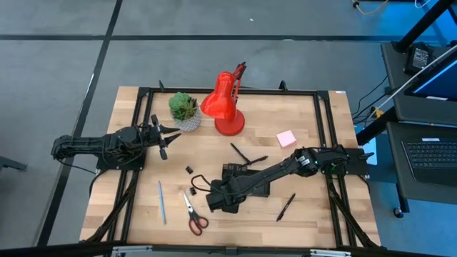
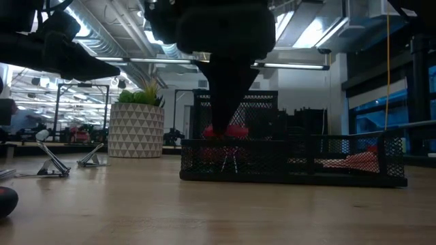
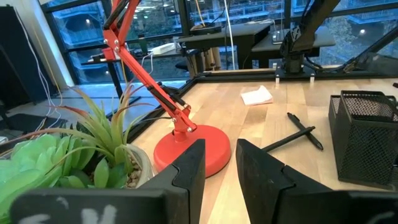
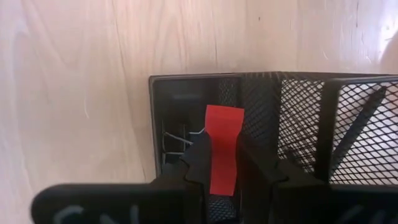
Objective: Pick and place office supplies into organizer
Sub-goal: Put the orange eraser into the black desk organizer
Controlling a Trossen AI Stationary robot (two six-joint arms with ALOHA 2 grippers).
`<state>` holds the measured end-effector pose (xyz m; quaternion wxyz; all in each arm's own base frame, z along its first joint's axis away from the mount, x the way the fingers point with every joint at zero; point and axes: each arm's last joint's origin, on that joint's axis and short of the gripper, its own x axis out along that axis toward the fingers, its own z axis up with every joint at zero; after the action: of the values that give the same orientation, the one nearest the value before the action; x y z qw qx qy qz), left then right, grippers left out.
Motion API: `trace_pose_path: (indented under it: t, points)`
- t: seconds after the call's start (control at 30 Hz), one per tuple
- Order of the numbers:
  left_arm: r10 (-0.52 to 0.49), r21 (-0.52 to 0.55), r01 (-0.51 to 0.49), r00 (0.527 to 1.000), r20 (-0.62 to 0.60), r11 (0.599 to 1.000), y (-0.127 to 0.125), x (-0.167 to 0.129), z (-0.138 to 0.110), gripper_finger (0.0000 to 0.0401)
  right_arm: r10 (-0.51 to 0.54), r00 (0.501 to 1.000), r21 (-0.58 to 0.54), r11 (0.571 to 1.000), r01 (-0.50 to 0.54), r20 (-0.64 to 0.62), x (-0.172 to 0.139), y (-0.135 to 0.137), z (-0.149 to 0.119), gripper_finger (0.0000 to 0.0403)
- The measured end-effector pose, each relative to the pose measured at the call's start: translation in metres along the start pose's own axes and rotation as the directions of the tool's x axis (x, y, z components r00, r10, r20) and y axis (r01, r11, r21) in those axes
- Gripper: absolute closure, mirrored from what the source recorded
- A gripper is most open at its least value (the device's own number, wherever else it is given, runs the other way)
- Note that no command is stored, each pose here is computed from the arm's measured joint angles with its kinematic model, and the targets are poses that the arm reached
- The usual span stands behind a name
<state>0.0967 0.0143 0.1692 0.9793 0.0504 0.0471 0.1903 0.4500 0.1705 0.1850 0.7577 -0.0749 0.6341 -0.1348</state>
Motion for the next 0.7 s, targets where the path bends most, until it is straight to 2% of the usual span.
trace_pose_path:
  t: [0.37,0.7]
  points:
    - [0.000,0.000,0.000,1.000,0.000,1.000,0.0000,0.0000,0.0000,0.0315,0.002,1.000,0.030,1.000,-0.002,0.009,-0.0002,0.0003,0.0008,0.0339]
    - [0.000,0.000,0.000,1.000,0.000,1.000,0.0000,0.0000,0.0000,0.0315,0.005,1.000,0.036,0.999,-0.006,0.015,-0.0002,0.0006,0.0014,0.0312]
